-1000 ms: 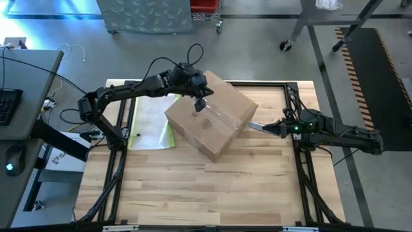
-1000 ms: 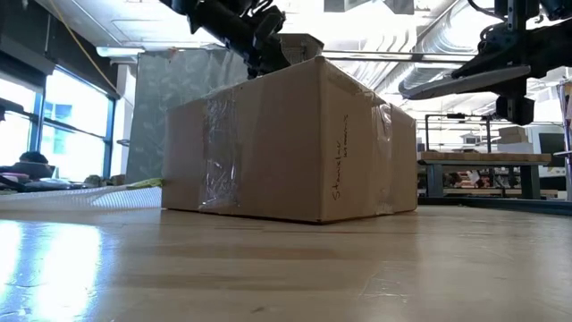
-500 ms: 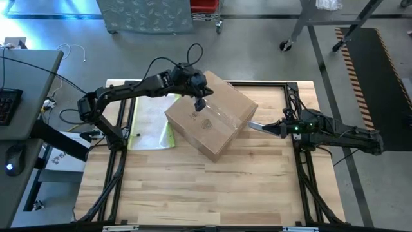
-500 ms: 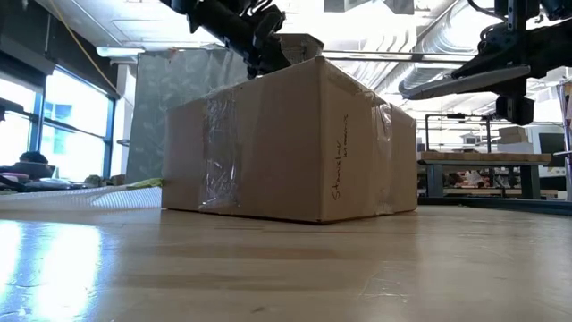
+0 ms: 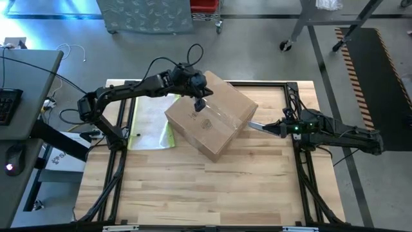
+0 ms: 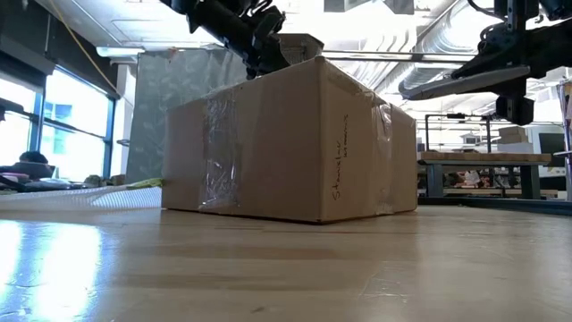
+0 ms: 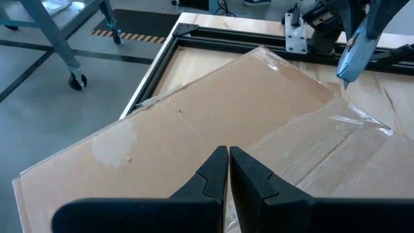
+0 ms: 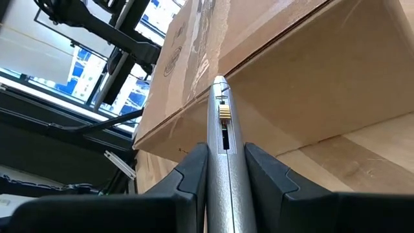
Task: Unpack boxes
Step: Open the cardboard box using the silver cutter
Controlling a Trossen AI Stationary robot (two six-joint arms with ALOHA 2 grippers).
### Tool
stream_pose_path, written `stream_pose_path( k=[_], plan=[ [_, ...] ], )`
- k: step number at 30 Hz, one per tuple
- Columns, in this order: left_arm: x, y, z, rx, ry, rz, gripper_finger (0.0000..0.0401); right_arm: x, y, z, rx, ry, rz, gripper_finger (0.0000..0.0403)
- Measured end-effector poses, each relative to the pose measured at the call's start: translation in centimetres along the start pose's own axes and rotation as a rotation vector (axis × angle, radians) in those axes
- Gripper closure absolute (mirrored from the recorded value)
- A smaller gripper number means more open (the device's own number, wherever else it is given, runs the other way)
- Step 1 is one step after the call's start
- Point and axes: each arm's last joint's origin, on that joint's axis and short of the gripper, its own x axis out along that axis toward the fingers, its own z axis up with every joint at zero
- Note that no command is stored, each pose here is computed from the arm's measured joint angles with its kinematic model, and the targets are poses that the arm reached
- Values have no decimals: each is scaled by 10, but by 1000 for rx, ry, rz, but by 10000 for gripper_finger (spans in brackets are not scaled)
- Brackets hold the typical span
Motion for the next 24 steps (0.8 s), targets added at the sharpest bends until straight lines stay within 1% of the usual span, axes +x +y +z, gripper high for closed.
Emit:
stream_pose_path(
  k=[13,15,18,22,24],
  plan=[
    [0,-1,0,1,1,-2,401,1,2,1,2,-9,13,344],
    [0,-2,-1,13,13,-7,401,3,8,3,19,-52,49,344],
    [0,-4,-2,33,23,-11,401,9,18,4,-25,-110,87,344],
    [1,-5,-2,35,25,-13,401,14,21,-5,-65,-93,48,344],
    [1,-5,-2,34,26,-13,401,13,24,-7,-56,-106,39,344]
  ],
)
